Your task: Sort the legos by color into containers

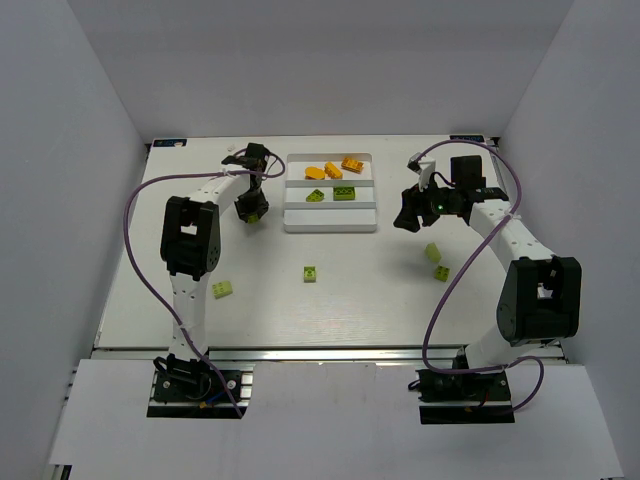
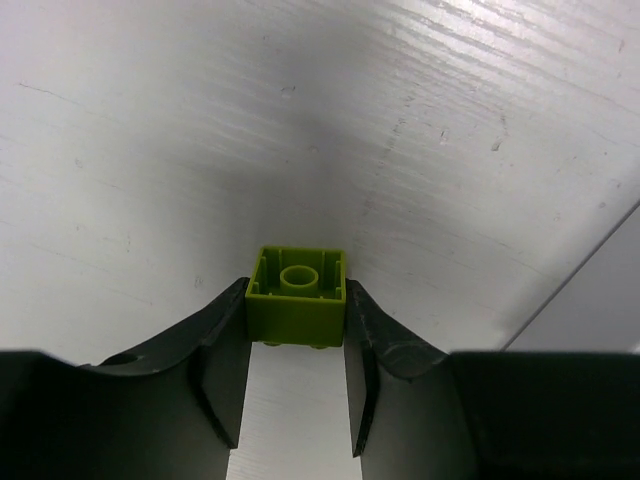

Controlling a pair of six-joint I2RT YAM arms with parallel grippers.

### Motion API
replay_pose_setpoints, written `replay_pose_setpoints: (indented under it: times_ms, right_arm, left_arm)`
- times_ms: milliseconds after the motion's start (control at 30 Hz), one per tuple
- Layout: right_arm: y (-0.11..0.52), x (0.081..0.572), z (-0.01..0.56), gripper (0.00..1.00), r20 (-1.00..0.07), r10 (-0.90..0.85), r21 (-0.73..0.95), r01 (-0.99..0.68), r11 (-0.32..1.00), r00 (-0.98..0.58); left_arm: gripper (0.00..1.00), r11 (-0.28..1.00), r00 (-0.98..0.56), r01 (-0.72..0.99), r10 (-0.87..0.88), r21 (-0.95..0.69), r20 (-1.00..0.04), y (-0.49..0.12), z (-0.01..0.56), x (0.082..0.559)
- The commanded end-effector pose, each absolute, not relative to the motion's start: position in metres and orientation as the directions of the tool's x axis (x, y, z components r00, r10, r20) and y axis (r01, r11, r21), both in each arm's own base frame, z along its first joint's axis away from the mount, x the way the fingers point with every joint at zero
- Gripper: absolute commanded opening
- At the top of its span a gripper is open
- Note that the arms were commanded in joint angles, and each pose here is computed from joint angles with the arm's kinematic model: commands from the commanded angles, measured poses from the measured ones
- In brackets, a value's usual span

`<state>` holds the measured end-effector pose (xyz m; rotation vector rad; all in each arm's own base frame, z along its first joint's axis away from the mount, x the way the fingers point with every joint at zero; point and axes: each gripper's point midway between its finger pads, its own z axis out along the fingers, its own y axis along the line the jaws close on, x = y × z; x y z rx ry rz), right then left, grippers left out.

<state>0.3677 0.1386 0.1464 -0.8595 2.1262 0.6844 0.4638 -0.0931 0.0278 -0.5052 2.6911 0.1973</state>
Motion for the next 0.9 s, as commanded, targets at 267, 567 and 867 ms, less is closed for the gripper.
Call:
replay_pose_setpoints:
  times_ms: [267,567,867]
  right_arm:
    - [0.136,0.369,0.169,0.6,-0.801,-0.372,0.154,-0.762,0.628,-0.469]
    - [0.133,0.363,0.169,0.4,-0.795,-0.362,0.16,-0.743,0.649,-0.487]
    - [0.131,0.364,0.172,0.5,-0.803,-0.362,0.137,-0.738,0.66,-0.473]
  left_arm:
    - [0.11,0.953,-0.793,-0.233,-0.302,-0.195,-0.529,-0.147,0.118,0.485]
    - [0.11,0.824,-0.774,-0.054,-0.392,-0.564,-0.498,-0.232,0.182,0.486]
    - [0.13,0.788,-0.777,-0.093,-0.44,-0.609,-0.451,-0.258,0.164,0.529]
